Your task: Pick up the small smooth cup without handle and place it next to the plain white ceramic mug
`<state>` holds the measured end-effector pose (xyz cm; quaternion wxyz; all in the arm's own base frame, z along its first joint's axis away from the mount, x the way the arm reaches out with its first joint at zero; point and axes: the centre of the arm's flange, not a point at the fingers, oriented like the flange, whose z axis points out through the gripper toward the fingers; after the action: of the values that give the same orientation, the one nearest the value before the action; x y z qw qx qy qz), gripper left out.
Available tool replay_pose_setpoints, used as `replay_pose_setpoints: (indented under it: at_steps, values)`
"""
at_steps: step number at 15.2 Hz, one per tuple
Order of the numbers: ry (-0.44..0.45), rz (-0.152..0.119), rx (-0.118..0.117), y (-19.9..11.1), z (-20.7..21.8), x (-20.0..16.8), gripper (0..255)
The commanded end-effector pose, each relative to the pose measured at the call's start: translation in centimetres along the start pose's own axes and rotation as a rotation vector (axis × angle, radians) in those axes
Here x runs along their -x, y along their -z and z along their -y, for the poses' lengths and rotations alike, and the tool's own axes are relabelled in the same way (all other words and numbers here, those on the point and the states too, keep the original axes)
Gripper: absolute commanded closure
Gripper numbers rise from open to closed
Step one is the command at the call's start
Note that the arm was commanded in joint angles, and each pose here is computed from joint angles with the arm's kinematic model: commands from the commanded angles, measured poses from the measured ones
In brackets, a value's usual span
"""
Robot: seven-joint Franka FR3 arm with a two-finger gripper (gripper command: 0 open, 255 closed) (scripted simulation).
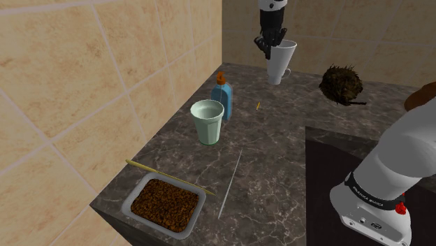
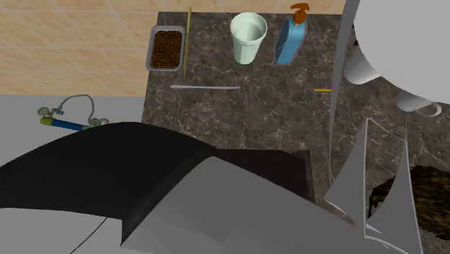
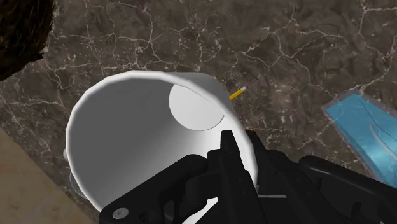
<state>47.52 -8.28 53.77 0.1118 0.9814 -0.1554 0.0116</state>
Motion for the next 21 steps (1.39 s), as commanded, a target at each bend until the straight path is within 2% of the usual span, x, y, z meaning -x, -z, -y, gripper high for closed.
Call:
replay_pose_setpoints:
  at_steps: [1,17,21]
  values:
    - [0.001,0.0,0.0,-0.4,-1.8,-1.8,255]
    - [0.001,0.0,0.0,-4.3,-15.8,-17.2,255]
    - [0.001,0.0,0.0,-6.4,-15.3,-17.1,255]
